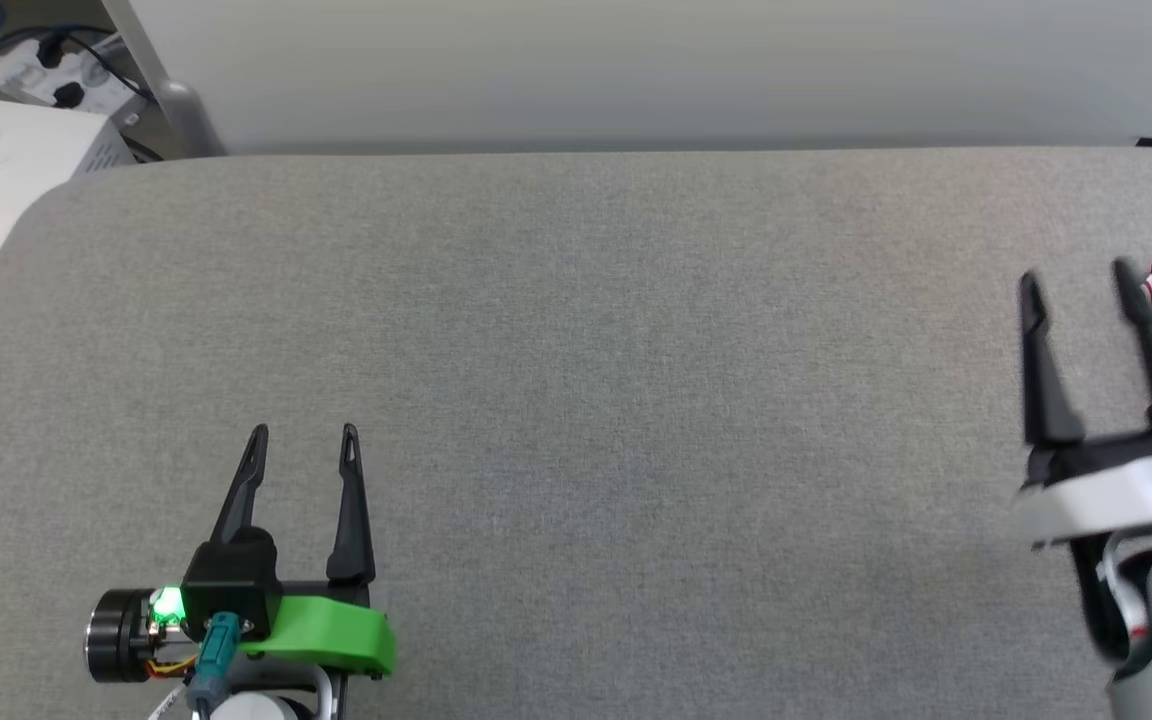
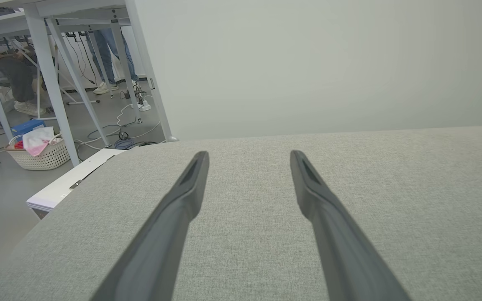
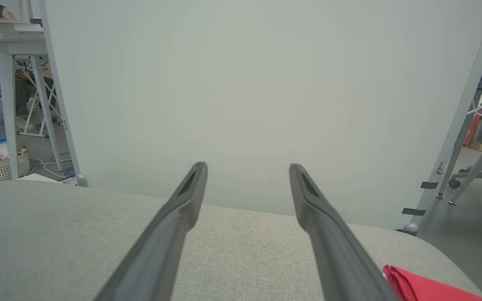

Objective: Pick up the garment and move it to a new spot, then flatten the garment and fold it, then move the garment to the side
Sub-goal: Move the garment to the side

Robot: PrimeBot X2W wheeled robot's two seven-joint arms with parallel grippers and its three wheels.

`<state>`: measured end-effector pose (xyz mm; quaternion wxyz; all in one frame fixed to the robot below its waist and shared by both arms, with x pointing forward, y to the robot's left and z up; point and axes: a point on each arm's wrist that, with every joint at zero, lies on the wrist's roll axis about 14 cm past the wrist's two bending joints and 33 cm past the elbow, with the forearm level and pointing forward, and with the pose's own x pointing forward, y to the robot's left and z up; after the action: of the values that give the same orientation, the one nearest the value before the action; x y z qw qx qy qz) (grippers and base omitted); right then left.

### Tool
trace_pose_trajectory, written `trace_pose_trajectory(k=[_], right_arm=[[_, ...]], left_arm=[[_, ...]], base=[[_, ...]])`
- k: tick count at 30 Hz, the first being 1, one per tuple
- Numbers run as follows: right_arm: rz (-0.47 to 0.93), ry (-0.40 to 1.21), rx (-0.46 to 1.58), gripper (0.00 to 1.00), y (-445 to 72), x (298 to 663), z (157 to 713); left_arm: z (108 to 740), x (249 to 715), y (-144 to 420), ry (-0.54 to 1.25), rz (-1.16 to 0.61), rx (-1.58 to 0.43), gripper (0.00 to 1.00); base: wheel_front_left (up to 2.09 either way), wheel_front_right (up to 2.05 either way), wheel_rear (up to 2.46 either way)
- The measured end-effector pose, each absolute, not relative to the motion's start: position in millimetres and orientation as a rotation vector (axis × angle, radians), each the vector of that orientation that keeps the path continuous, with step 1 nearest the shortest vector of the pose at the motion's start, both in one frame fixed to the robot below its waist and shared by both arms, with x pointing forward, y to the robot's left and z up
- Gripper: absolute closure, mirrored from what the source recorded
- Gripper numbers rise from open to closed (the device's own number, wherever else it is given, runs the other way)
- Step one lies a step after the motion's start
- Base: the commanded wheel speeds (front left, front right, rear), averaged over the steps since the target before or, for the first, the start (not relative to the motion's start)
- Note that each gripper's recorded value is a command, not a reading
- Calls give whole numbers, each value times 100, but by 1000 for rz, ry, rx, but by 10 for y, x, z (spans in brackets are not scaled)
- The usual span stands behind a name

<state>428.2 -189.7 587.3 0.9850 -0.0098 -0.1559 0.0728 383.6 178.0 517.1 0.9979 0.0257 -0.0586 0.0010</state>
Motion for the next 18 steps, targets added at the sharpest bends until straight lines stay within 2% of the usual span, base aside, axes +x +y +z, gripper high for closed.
trace_pose_trajectory(k=[6, 18], right_arm=[[156, -236, 43, 0, -1719, 4014, 5584], [109, -159, 103, 0, -1735, 3592, 5311]], left_arm=[[5205, 3707, 1831, -124, 17, 51, 0], [5206, 3486, 1834, -124, 9, 49, 0]], base=[[0, 0, 0], [0, 0, 0]])
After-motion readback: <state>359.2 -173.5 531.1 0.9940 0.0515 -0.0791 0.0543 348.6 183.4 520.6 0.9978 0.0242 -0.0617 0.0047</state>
